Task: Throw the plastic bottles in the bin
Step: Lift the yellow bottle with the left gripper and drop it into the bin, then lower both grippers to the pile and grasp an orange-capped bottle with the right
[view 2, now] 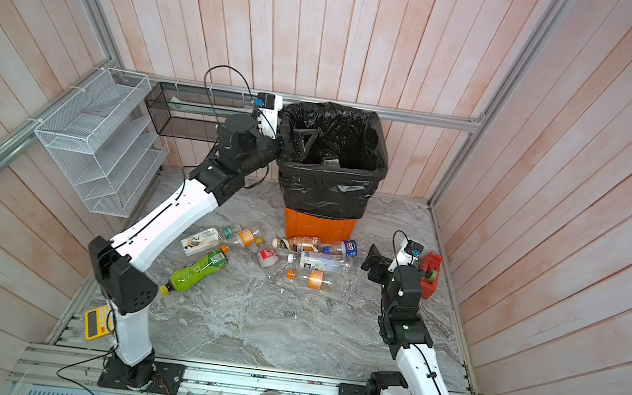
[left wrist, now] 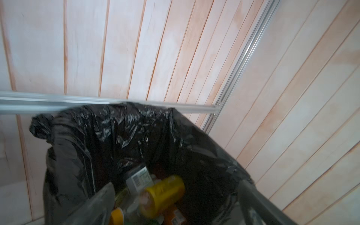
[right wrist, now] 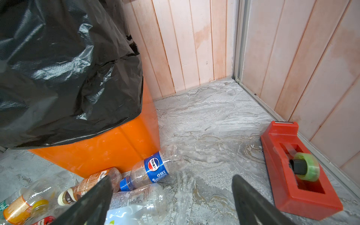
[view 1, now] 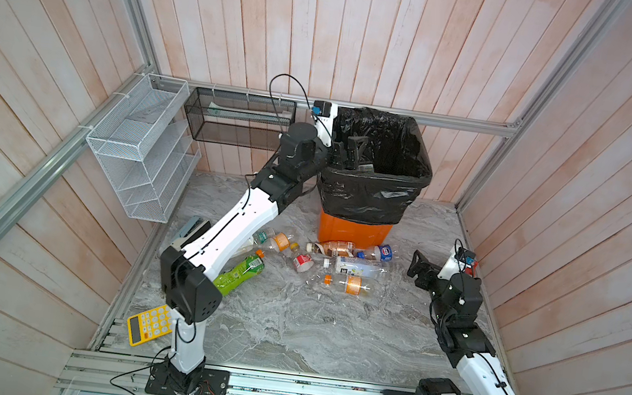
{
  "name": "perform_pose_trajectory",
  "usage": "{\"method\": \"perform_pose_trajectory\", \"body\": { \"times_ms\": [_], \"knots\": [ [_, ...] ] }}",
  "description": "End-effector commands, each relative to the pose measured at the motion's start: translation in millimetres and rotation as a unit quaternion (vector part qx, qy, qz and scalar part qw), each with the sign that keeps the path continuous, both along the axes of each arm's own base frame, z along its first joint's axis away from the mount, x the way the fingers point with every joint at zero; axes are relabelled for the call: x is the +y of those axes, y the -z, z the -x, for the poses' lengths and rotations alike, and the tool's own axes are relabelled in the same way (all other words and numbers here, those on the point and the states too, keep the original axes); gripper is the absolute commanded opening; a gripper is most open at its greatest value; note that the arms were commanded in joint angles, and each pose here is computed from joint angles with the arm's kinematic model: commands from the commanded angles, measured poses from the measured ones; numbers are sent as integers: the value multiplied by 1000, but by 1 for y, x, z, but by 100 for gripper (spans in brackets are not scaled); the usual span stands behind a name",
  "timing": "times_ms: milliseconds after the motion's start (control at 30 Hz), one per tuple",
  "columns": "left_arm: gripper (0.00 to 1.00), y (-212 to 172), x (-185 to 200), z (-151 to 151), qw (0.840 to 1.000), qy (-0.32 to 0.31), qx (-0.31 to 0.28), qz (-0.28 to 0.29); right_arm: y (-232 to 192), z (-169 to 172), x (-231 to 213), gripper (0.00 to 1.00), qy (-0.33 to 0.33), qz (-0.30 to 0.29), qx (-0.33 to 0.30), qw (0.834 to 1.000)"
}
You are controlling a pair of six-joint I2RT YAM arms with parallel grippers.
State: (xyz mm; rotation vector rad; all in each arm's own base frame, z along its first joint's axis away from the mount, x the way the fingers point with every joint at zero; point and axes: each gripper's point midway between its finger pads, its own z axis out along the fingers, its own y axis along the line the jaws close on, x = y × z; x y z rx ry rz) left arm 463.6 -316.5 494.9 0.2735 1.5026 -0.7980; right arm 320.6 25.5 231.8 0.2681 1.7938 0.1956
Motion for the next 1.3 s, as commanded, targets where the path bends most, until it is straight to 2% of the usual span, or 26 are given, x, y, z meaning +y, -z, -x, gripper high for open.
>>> {"method": "perform_pose_trajectory", "body": {
  "times_ms": [0, 100, 267, 467, 633, 767, 967, 1267],
  "knots": [
    [100, -51, 8, 40, 994, -16, -106, 22, 12, -2, 5, 96, -12, -7, 19, 1000],
    [100, -46, 8, 64, 992, -15, -128, 5, 22, -5, 12, 96, -31, -9, 36, 999],
    [100, -21, 21, 90, 992, -4, -128, -6, 35, -12, 30, 97, -82, -4, 62, 995],
    [100, 39, 47, 108, 995, -31, -84, -39, 46, -16, 59, 96, -155, -2, 87, 984],
    [100, 100, 67, 119, 997, -49, -28, -54, 59, -18, 87, 94, -203, 34, 120, 971],
    [100, 147, 81, 125, 995, -67, 22, -65, 72, -19, 112, 93, -243, 90, 152, 954],
    [100, 192, 112, 136, 989, -109, 80, -67, 87, -12, 144, 92, -298, 182, 177, 920],
    [100, 245, 168, 145, 971, -177, 157, -40, 103, 4, 168, 91, -349, 236, 193, 886]
  ]
}}
